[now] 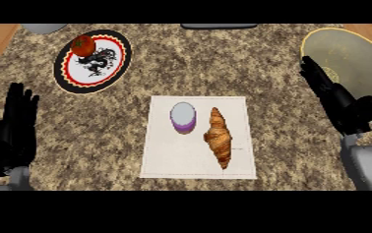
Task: Pick the croissant from the placemat and place it in the bowl
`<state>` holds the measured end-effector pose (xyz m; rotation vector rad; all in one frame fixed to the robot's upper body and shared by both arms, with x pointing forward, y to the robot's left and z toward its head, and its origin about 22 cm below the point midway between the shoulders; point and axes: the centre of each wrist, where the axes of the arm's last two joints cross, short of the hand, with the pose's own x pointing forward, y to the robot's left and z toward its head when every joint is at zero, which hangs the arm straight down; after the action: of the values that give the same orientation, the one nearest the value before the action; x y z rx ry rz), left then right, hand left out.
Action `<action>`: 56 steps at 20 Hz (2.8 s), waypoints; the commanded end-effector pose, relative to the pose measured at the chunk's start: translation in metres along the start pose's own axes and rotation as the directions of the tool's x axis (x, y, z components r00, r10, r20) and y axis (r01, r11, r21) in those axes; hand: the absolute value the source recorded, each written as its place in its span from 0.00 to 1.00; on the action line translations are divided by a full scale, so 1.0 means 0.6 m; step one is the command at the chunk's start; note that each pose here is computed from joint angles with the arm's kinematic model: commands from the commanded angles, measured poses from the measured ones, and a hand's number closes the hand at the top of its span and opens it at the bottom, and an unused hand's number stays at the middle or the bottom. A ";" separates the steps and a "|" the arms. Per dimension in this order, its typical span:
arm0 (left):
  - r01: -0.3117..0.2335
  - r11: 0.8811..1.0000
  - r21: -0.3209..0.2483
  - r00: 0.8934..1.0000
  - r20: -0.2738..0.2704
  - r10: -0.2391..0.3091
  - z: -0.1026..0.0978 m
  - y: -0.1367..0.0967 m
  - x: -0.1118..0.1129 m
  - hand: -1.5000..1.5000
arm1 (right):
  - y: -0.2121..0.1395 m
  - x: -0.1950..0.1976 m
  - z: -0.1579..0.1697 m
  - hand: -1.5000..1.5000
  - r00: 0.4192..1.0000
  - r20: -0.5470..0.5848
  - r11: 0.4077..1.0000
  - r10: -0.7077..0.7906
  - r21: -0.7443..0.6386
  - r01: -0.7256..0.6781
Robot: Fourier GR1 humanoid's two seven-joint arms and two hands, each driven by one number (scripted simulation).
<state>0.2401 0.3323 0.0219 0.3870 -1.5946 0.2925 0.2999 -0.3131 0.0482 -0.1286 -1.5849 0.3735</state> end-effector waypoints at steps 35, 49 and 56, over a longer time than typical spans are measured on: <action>0.273 0.924 -0.268 0.960 0.140 -0.243 -0.036 -0.120 0.089 0.50 | 0.066 0.188 -0.139 0.00 0.817 0.502 0.524 0.283 0.632 -0.570; 0.292 0.920 -0.263 0.954 0.156 -0.258 -0.045 -0.117 0.079 0.50 | 0.196 0.161 -0.111 0.00 0.724 0.493 0.315 0.483 0.674 -0.669; 0.273 0.925 -0.264 0.959 0.155 -0.239 -0.007 -0.157 0.091 0.50 | 0.238 0.083 -0.096 0.00 0.717 0.471 0.302 0.514 0.684 -0.665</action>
<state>0.2915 0.2600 0.0711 0.3927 -1.6462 -0.1657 0.3351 -0.1586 0.0687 0.0802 -1.3193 1.7615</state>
